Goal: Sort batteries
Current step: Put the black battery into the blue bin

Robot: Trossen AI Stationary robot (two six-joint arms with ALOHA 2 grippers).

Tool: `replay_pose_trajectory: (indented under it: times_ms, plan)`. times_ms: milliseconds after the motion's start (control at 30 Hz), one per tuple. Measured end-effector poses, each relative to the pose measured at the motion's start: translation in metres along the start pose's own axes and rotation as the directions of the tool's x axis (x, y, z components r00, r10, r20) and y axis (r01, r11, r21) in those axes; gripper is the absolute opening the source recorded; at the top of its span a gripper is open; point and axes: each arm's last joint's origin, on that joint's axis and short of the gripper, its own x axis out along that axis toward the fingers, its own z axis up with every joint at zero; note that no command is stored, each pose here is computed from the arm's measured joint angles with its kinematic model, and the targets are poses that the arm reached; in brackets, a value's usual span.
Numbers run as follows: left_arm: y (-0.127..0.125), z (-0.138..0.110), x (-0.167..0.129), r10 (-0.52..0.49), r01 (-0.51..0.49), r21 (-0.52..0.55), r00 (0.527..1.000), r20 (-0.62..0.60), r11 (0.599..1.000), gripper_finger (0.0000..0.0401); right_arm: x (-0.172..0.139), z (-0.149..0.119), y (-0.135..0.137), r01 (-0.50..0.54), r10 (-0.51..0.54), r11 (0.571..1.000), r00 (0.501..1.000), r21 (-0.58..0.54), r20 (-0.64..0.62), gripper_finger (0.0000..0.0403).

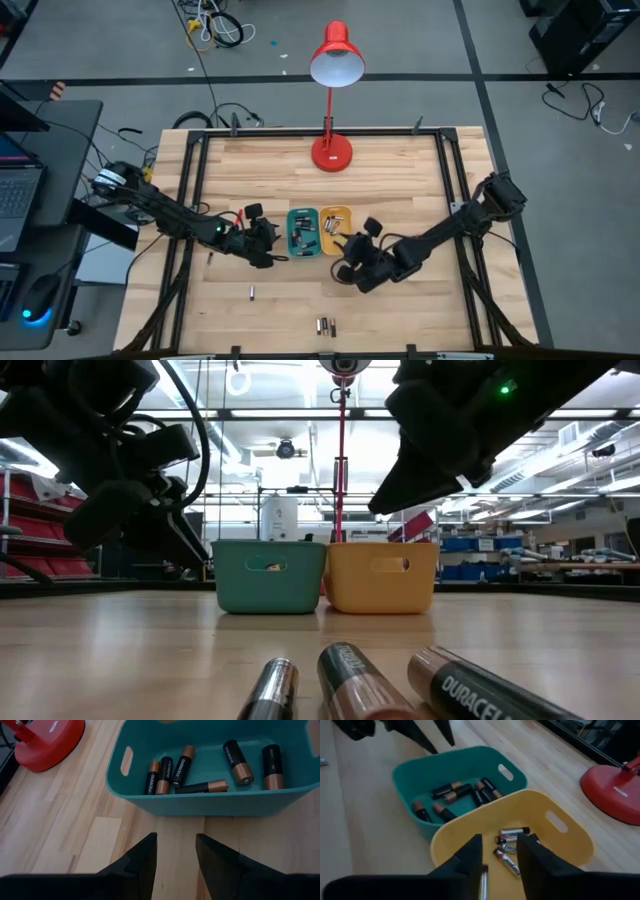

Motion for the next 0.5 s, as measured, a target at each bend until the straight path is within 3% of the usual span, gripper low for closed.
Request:
replay_pose_trajectory:
  times_ms: [133,233,333,500]
  plan:
    - [0.000,0.000,0.000,0.000,0.000,-0.002,1.000,-0.002,1.000,0.0152,-0.002,-0.001,0.001,-0.006,0.006,1.000,1.000,-0.008,0.002,0.0152]
    - [0.000,-0.001,0.000,0.002,-0.002,0.000,1.000,-0.008,1.000,0.0152,-0.011,-0.005,0.008,-0.037,0.038,0.995,0.999,-0.095,0.009,0.0176]
    - [0.001,-0.003,0.000,0.007,-0.007,0.009,1.000,-0.025,1.000,0.0152,-0.022,-0.009,0.018,-0.089,0.095,0.976,0.995,-0.198,0.022,0.0186]
    - [0.002,-0.007,0.000,0.022,-0.022,-0.006,0.998,-0.059,1.000,0.0152,-0.040,-0.011,0.035,-0.225,0.243,0.944,0.969,-0.241,0.048,0.0187]
